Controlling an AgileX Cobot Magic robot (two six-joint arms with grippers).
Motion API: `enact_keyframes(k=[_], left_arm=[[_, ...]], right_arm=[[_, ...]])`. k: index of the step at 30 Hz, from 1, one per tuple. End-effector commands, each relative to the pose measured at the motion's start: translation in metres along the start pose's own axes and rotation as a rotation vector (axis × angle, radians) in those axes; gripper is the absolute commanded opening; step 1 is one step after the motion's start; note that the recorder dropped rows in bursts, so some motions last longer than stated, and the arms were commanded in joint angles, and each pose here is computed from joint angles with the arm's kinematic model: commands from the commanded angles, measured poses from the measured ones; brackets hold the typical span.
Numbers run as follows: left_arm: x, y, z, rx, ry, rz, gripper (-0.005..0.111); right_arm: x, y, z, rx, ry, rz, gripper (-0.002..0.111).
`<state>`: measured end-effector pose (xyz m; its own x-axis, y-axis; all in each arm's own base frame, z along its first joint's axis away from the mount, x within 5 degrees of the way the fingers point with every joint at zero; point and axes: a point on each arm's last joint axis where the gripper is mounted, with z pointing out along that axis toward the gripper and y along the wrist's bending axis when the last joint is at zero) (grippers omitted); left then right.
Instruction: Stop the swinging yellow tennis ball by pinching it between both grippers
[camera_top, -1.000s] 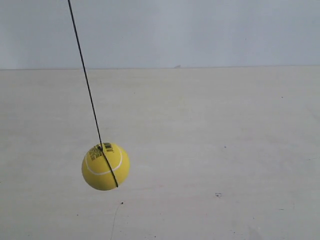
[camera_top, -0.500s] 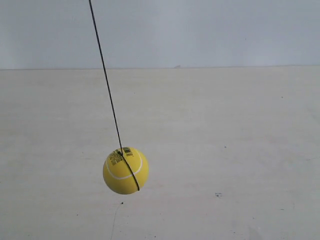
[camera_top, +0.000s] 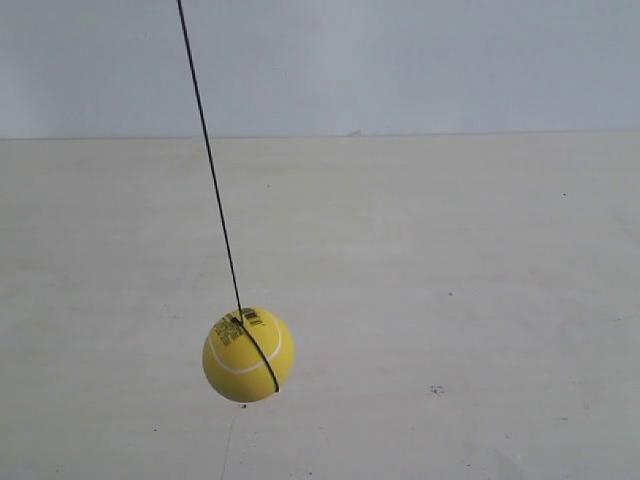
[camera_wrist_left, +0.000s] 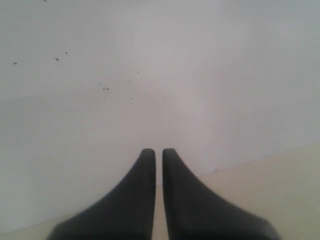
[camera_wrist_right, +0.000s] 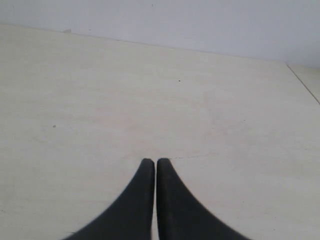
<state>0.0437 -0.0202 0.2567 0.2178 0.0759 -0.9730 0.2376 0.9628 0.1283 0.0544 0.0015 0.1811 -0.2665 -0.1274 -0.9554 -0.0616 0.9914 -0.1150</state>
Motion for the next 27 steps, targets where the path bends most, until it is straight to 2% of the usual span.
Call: enact_keyframes(k=[1, 3, 7, 20, 23, 27], left_arm=[[0.005, -0.001, 0.001, 0.002, -0.060, 0.061, 0.005], [0.008, 0.000, 0.001, -0.021, -0.103, 0.109, 0.005], [0.018, 0.006, 0.001, -0.096, -0.095, 0.063, 0.005], [0.062, 0.017, -0.005, -0.230, 0.307, -0.038, 0.005], [0.073, 0.014, -0.009, -0.205, 0.435, -0.021, 0.005], [0.074, 0.012, -0.009, -0.171, 0.454, 0.019, 0.005]], right_arm=[[-0.001, 0.000, -0.001, 0.004, -0.011, 0.001, 0.000], [-0.001, 0.000, -0.001, 0.004, -0.011, 0.001, 0.000], [-0.001, 0.000, -0.001, 0.004, -0.011, 0.001, 0.000], [-0.001, 0.000, -0.001, 0.004, -0.011, 0.001, 0.000], [-0.001, 0.000, -0.001, 0.004, -0.011, 0.001, 0.000], [-0.001, 0.000, -0.001, 0.004, -0.011, 0.001, 0.000]])
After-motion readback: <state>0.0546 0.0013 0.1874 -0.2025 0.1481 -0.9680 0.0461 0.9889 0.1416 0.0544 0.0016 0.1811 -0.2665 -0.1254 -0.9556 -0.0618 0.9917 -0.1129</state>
